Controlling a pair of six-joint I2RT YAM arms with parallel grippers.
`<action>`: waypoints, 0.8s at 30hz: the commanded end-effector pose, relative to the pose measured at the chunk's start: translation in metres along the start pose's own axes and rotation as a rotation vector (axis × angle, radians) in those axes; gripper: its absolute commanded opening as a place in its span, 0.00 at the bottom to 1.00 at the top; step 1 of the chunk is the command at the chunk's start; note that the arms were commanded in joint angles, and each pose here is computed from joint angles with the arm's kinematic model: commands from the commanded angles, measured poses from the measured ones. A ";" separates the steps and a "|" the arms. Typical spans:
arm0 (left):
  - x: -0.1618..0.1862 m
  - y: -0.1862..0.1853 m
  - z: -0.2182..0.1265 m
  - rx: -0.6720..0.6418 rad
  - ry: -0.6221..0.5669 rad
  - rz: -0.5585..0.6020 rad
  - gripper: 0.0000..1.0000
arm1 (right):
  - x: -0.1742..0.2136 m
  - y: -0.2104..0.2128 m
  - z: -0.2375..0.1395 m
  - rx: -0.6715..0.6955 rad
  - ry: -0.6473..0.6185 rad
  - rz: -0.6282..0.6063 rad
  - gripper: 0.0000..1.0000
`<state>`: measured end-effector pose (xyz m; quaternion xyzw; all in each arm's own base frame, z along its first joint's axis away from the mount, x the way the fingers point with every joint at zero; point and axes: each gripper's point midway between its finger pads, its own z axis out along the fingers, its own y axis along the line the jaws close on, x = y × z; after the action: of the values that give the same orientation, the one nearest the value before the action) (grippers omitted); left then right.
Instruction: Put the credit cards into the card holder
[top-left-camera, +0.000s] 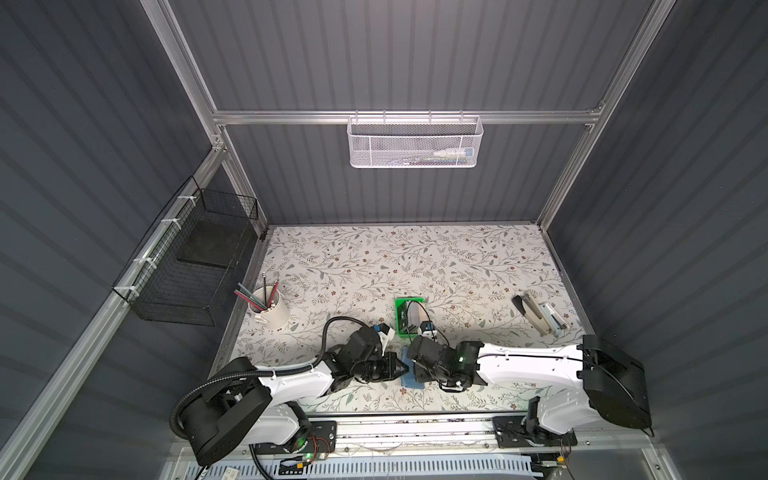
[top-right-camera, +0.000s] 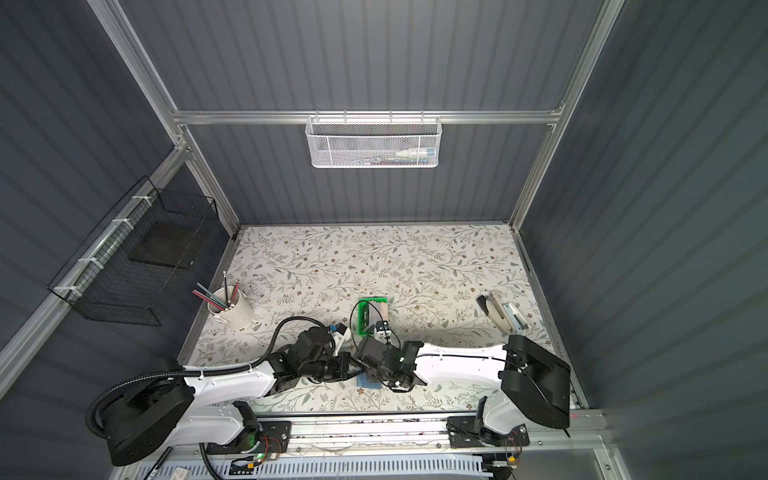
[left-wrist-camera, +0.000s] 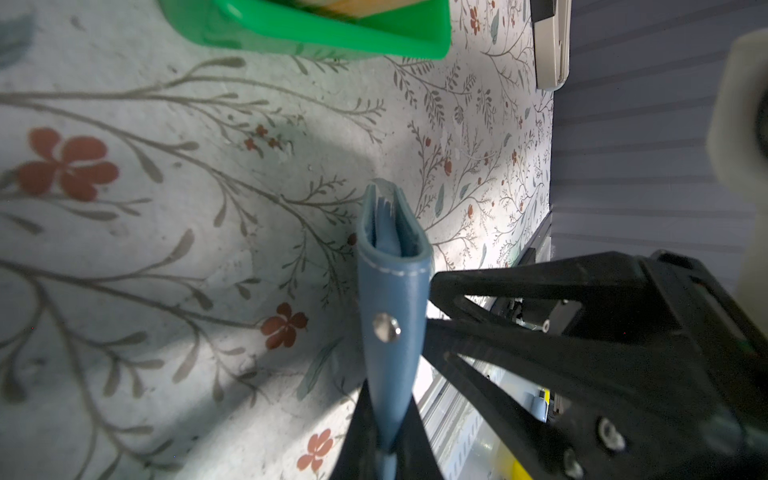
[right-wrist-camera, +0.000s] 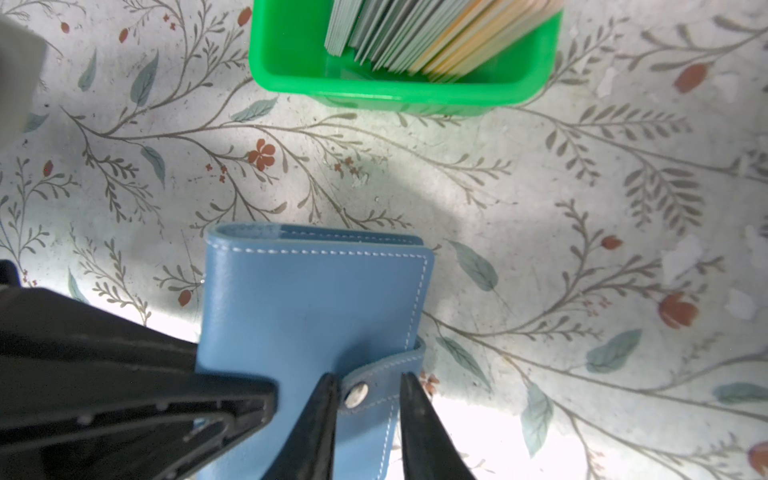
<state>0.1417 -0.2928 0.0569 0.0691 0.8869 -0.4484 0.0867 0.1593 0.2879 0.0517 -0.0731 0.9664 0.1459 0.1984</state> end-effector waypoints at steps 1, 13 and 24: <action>-0.003 -0.006 0.002 0.008 -0.004 0.030 0.02 | 0.002 -0.016 0.000 0.059 -0.004 -0.010 0.28; -0.004 -0.008 0.003 0.009 -0.004 0.032 0.02 | 0.003 -0.020 0.003 0.083 -0.004 0.003 0.24; -0.004 -0.008 0.003 0.005 -0.006 0.033 0.02 | -0.004 -0.001 -0.003 -0.027 -0.031 0.003 0.22</action>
<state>0.1397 -0.2949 0.0555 0.0728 0.8876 -0.4470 0.0841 0.1611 0.2870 0.0546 -0.0671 0.9639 0.1531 0.2072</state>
